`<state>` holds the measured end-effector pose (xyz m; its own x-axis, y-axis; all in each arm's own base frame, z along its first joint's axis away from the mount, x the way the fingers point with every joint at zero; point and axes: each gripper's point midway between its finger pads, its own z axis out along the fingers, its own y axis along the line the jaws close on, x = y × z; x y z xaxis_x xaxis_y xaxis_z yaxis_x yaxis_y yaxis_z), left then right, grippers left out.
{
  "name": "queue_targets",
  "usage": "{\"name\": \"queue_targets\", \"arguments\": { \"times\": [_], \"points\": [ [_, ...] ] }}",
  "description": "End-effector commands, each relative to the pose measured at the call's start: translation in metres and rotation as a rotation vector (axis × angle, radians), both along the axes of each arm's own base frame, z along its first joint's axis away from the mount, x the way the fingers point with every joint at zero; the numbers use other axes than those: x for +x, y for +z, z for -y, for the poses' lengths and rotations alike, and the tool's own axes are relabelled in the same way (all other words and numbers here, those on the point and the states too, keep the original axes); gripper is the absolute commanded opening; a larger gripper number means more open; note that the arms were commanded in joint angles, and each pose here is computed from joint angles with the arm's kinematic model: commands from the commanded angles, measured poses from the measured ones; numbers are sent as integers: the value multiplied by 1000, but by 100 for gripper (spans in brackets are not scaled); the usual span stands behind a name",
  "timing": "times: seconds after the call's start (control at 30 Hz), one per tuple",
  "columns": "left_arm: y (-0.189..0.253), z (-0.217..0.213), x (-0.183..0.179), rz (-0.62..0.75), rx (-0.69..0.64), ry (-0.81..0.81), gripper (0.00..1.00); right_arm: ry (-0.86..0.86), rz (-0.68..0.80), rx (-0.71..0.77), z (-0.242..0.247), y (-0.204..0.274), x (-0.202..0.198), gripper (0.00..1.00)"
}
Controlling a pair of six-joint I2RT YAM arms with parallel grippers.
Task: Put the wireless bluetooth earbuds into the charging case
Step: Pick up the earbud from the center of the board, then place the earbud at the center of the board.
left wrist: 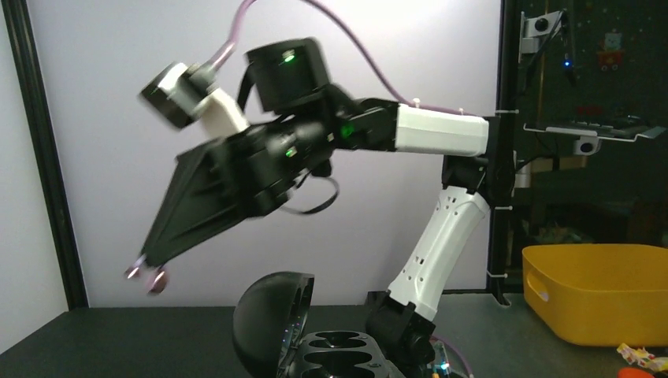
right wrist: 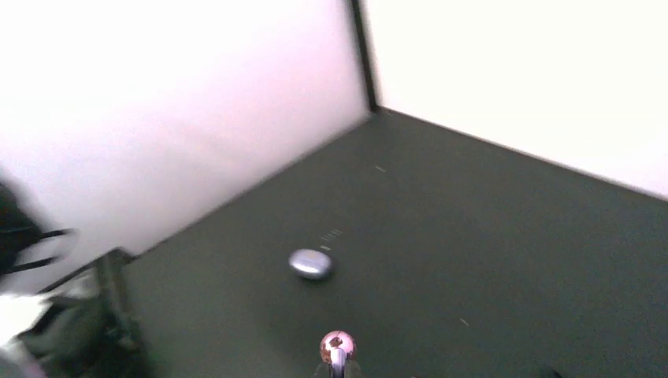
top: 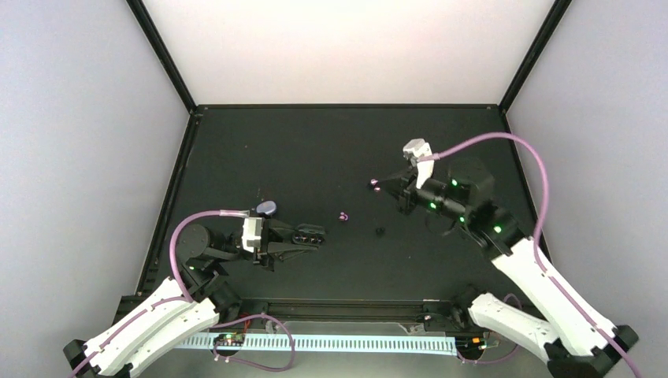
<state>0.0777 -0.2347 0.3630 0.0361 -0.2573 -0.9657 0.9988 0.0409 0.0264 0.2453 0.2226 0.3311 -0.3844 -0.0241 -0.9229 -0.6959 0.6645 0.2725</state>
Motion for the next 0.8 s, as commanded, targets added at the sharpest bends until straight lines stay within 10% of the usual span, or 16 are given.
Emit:
{"name": "queue_targets", "arguments": {
  "times": [0.0,0.77],
  "points": [
    [9,-3,-9,64,-34,-24,2,301,103,12,-22,32,-71,1],
    [6,-3,-8,125,23,9,1,573,280,-8,-55,90,-145,1]
  ]
}}
